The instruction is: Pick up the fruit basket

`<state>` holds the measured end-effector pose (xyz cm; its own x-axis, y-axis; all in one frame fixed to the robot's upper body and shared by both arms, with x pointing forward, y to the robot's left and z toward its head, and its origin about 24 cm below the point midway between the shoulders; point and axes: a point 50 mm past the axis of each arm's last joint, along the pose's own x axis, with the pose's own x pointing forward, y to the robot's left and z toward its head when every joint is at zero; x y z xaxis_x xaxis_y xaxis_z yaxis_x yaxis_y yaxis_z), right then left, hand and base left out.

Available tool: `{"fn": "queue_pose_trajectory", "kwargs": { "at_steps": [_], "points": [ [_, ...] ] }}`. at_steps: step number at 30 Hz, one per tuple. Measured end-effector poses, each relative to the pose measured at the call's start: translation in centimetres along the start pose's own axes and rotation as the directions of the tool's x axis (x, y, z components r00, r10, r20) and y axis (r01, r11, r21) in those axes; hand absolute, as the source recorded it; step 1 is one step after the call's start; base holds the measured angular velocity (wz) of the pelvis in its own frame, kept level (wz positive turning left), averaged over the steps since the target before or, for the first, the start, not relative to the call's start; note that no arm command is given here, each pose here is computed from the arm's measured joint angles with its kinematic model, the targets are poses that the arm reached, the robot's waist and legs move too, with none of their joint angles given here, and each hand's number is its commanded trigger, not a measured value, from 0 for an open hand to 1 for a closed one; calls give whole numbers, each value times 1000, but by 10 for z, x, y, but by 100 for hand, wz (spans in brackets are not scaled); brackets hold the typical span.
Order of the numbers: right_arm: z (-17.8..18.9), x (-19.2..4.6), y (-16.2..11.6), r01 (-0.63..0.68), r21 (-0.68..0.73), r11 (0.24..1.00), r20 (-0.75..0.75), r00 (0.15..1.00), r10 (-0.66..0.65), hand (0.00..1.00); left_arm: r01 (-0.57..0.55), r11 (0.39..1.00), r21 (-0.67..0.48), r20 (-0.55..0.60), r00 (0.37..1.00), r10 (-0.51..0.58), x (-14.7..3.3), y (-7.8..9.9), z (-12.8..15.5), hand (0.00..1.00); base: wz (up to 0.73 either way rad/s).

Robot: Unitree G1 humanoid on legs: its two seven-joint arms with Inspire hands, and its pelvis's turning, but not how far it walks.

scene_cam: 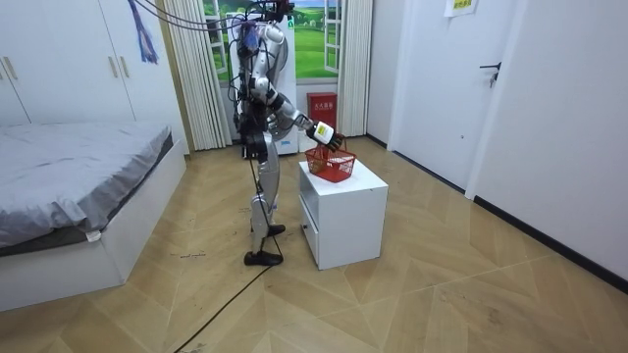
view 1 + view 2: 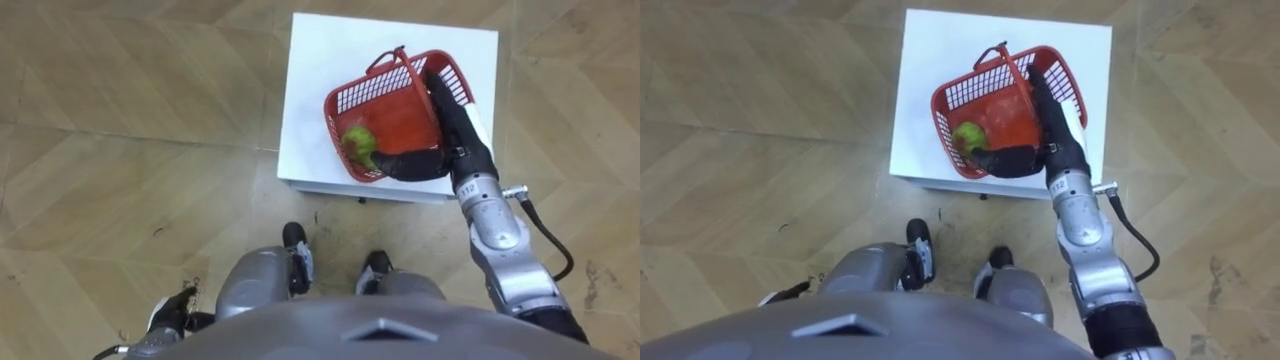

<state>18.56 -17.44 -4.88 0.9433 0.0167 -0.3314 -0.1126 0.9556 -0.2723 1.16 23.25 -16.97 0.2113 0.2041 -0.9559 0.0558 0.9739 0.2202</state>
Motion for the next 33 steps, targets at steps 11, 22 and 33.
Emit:
{"fn": "queue_pose_trajectory", "kwargs": {
  "at_steps": [11, 22, 33],
  "points": [
    [39, -1, -11, 82, 14, 997, 180, 980, -83, 0, -6, 999, 49, -7, 1000, 6, -1, 1, -3, 0, -4],
    [40, -15, -29, 247, 36, 968, 217, 944, -249, 0, -32, 999, 28, 20, 999, 31, 0, 2, 6, 0, -13],
    [-99, -88, -45, 393, -150, 907, -357, 834, -420, 0, -100, 991, -92, 88, 990, 109, -4, 12, 8, 0, -6]
  ]
}}
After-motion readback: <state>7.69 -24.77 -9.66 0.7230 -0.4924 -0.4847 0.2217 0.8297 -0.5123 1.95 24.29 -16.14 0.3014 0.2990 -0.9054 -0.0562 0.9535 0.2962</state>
